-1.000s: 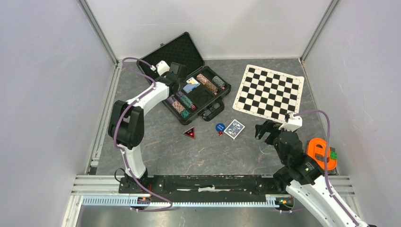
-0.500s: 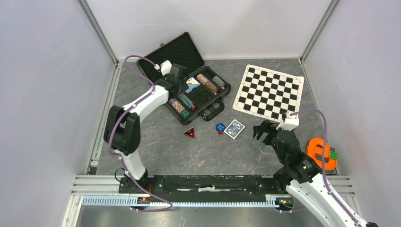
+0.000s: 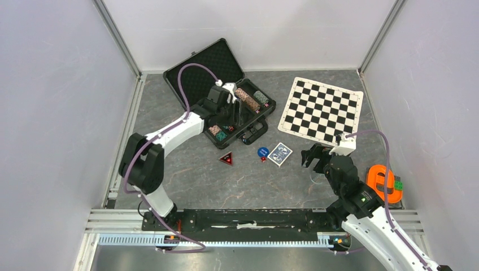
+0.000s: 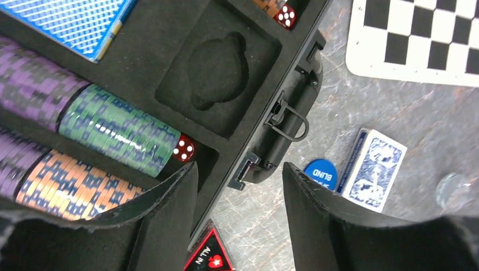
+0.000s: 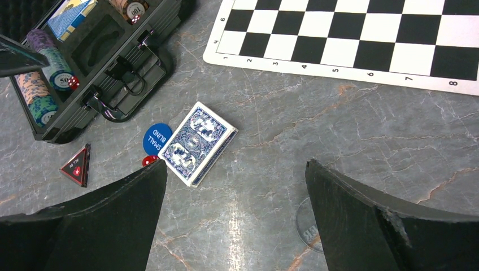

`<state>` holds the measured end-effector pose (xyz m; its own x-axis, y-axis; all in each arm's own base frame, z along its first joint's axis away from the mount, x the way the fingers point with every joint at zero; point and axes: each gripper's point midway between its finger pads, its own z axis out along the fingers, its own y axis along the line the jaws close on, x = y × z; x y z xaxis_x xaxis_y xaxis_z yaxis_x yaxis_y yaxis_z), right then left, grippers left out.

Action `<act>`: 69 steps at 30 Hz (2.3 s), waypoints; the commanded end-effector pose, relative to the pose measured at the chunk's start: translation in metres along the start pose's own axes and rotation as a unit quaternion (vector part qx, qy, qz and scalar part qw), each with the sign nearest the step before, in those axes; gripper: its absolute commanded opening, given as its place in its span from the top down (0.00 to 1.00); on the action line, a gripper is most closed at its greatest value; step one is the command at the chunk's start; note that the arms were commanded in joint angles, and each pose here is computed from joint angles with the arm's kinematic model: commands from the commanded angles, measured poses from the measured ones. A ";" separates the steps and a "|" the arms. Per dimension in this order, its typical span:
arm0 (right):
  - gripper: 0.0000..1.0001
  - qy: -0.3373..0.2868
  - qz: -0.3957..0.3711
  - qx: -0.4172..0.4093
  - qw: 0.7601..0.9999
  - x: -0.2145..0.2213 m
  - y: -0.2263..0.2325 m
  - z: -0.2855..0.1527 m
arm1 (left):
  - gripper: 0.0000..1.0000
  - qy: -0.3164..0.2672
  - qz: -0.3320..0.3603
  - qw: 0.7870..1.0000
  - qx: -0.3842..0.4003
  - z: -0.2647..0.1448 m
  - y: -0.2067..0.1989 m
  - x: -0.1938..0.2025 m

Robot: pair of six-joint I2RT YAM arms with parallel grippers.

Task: Pack up texas hold em set

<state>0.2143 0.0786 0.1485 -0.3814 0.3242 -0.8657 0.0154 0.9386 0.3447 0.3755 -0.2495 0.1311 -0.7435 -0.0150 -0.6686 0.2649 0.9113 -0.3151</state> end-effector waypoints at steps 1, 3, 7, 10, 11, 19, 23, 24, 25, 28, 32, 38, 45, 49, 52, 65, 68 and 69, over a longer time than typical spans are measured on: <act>0.02 -0.013 0.011 -0.015 1.000 -0.009 0.008 -0.001 | 0.38 0.037 0.078 0.996 0.027 0.015 -0.002 0.007; 0.02 -0.014 0.012 -0.017 1.000 -0.010 0.009 -0.001 | 0.41 0.043 0.080 0.996 0.025 0.021 -0.001 0.008; 0.02 -0.013 0.012 -0.015 1.000 -0.009 0.008 -0.001 | 0.43 0.065 0.083 0.994 0.009 0.030 0.006 0.014; 0.02 -0.013 0.012 -0.015 1.000 -0.009 0.008 -0.001 | 0.42 0.061 0.086 0.994 -0.026 0.034 0.019 0.013; 0.02 -0.013 0.012 -0.014 1.000 -0.010 0.008 -0.001 | 0.42 0.057 0.087 0.994 -0.039 0.034 0.023 0.011; 0.02 -0.010 0.013 -0.014 1.000 -0.007 0.008 0.001 | 0.41 0.004 0.095 0.984 -0.148 0.026 0.061 -0.005; 0.02 -0.004 0.013 -0.020 1.000 -0.004 0.010 0.002 | 0.42 0.005 0.096 0.985 -0.145 0.029 0.060 -0.002; 0.02 -0.002 0.012 -0.025 1.000 -0.002 0.012 0.002 | 0.42 0.009 0.094 0.987 -0.130 0.030 0.056 0.000; 0.02 0.006 0.006 -0.032 0.999 0.000 0.015 0.003 | 0.42 0.012 0.093 0.989 -0.113 0.029 0.049 0.000; 0.04 0.042 -0.028 -0.057 0.997 0.012 0.026 0.008 | 0.41 0.016 0.087 0.995 -0.040 0.023 0.019 0.002; 0.07 0.104 -0.081 -0.087 0.987 0.026 0.042 0.015 | 0.37 -0.009 0.096 0.995 -0.007 0.000 -0.008 -0.006; 0.08 0.140 -0.124 -0.079 0.979 0.036 0.040 0.023 | 0.35 -0.035 0.146 0.987 0.058 -0.033 -0.065 0.014; 0.06 0.121 -0.133 -0.051 0.982 0.028 0.028 0.021 | 0.20 -0.045 0.189 0.976 0.101 -0.030 -0.085 0.059; 0.05 0.105 -0.120 -0.054 0.986 0.025 0.026 0.016 | 0.10 -0.016 0.237 0.965 0.110 -0.018 -0.094 0.083; 0.05 0.096 -0.106 -0.052 0.988 0.026 0.023 0.013 | 0.09 0.002 0.281 0.953 0.115 -0.013 -0.098 0.100; 0.04 0.077 -0.086 -0.049 0.992 0.020 0.021 0.009 | 0.23 0.052 0.416 0.875 0.244 0.007 -0.129 0.155; 0.04 0.074 -0.086 -0.049 0.992 0.019 0.021 0.008 | 0.26 0.060 0.417 0.875 0.239 0.016 -0.130 0.157; 0.04 0.074 -0.086 -0.049 0.992 0.019 0.021 0.008 | 0.26 0.062 0.416 0.876 0.236 0.019 -0.129 0.157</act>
<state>0.2137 0.1079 0.1345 -0.5152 0.1169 -0.8491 -0.1667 0.9581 0.2330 0.2241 -0.3562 0.0422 -0.3099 0.6581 -0.6862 0.9257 0.3734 -0.0600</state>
